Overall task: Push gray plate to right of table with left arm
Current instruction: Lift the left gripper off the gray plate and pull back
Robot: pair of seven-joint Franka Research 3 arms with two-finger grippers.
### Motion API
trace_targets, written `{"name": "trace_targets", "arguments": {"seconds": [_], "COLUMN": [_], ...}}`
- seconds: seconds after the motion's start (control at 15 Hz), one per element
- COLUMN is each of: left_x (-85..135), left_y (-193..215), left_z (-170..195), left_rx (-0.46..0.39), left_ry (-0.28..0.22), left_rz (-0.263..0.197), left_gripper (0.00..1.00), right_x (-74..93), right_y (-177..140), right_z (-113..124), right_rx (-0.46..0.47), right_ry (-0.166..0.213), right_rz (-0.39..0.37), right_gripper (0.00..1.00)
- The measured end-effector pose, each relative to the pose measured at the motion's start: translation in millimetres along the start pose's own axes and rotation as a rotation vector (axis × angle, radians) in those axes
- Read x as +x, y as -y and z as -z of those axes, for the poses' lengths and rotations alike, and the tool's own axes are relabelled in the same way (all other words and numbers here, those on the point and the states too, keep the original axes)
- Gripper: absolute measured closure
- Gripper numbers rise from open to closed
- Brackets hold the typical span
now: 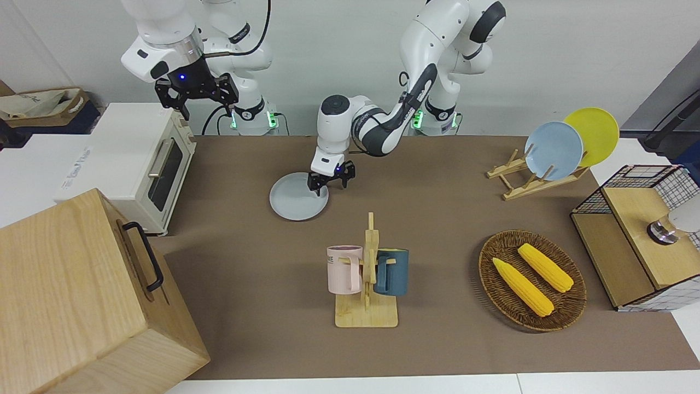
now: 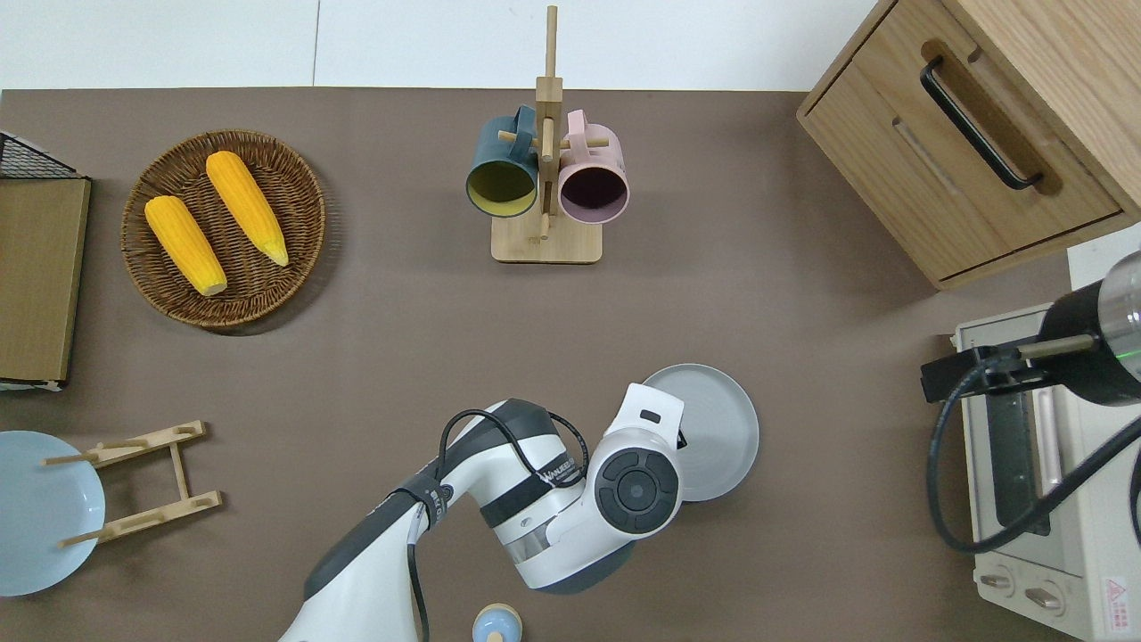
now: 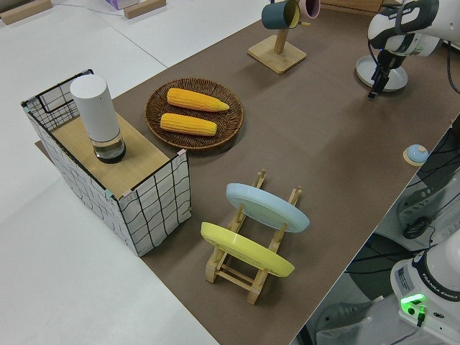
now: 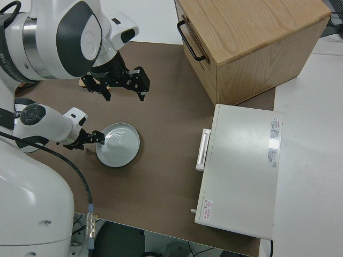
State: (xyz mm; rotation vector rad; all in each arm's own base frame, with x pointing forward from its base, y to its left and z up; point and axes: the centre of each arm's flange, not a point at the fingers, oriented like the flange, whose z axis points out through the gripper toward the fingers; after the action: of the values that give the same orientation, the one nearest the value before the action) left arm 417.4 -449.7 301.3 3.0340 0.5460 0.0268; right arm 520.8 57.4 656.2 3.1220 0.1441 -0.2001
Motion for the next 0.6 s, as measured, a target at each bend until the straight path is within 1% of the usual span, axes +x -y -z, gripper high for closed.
{"name": "trace_targets", "arguments": {"seconds": [0.13, 0.33, 0.6], "left_x": [8.3, 21.8, 51.9], "left_y": [6.1, 18.5, 52.5], "left_z": [8.3, 29.1, 70.7], "left_rx": [0.013, -0.001, 0.011], "left_ry": [0.002, 0.020, 0.059], "left_rz": [-0.022, -0.041, -0.071], "left_gripper": [0.00, 0.00, 0.00], "right_x": [0.0, 0.0, 0.0], "right_y": [0.0, 0.0, 0.0], "right_z": [0.0, 0.0, 0.0], "right_rx": [0.000, 0.000, 0.000], "right_ry": [0.000, 0.000, 0.000], "right_rz": [0.000, 0.000, 0.000], "right_gripper": [0.01, 0.01, 0.01]}}
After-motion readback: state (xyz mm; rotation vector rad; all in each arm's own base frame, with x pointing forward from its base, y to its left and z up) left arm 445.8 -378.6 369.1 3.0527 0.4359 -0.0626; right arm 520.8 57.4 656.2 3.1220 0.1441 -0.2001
